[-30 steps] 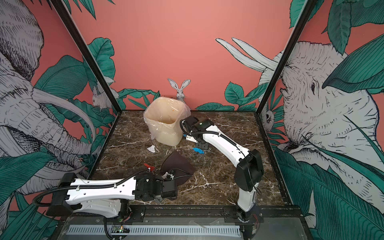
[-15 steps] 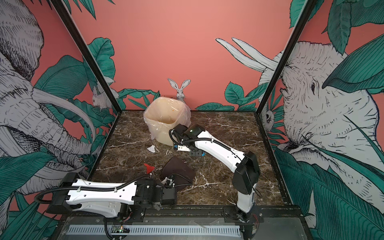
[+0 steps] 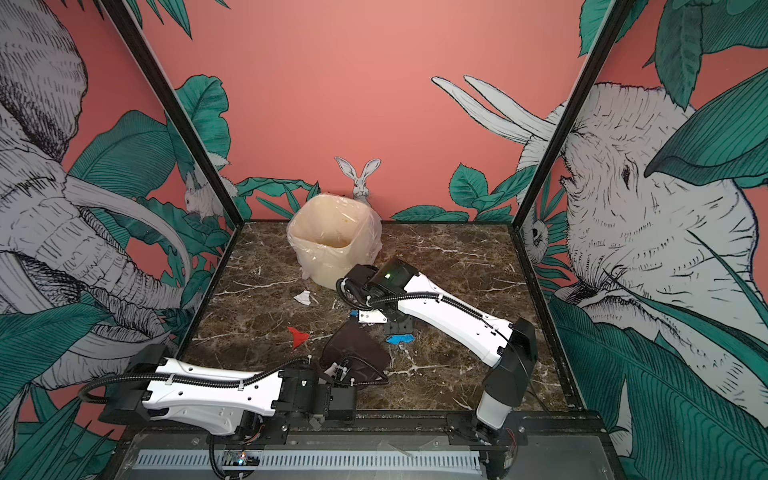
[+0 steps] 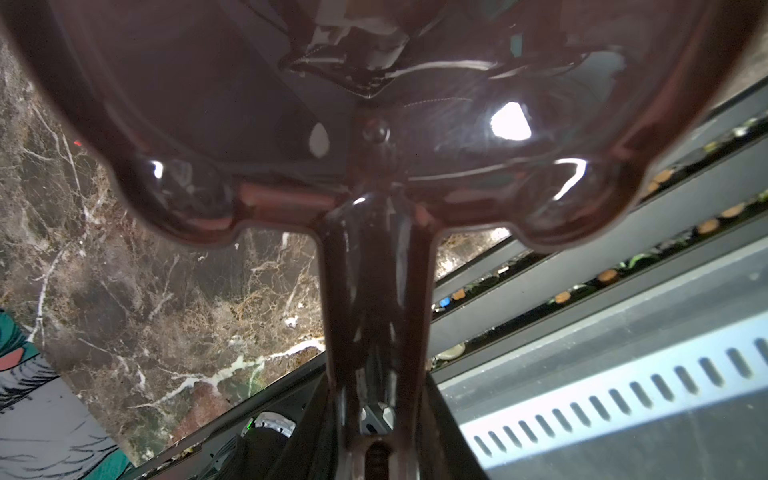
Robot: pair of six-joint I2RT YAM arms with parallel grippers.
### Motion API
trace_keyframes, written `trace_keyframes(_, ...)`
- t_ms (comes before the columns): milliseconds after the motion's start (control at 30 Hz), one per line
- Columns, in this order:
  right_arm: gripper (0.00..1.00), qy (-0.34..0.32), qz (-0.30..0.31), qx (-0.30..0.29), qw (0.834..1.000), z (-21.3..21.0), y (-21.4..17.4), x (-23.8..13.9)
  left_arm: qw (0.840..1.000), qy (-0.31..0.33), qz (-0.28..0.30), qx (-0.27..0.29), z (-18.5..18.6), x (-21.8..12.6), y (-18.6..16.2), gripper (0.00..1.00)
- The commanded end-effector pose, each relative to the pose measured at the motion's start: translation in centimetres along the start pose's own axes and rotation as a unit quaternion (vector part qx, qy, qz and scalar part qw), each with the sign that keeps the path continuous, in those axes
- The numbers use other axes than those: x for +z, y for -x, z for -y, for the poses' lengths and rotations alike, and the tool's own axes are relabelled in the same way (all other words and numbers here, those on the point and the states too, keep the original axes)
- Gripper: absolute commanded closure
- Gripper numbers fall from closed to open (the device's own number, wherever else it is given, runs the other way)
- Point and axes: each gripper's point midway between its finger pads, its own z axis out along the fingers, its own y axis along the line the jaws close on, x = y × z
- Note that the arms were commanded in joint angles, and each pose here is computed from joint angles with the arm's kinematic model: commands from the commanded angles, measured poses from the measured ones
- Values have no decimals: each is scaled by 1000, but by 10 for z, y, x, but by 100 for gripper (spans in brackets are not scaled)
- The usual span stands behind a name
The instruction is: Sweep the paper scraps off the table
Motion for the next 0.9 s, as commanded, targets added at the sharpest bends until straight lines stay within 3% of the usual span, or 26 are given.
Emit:
trace_keyframes(0, 100, -42, -14, 76, 996, 28, -21, -10, 1000, -15, 21, 0, 5, -7, 9, 100)
trace_keyframes(167, 100, -14, -23, 176, 984, 44, -28, 2, 998, -62, 7, 1, 11, -3, 10, 100)
trace_keyframes(300, 100, 31, -43, 211, 976, 42, -28, 16, 996, -85, -22, 19, 16, 1, 9, 100)
trace_keyframes(500, 100, 64, -51, 227, 971, 35, -23, 21, 993, -89, -67, 30, 13, 10, 3, 100)
trace_keyframes(867, 100, 87, -70, 229, 967, 21, -21, 26, 989, -115, -93, 29, 20, 19, 13, 100)
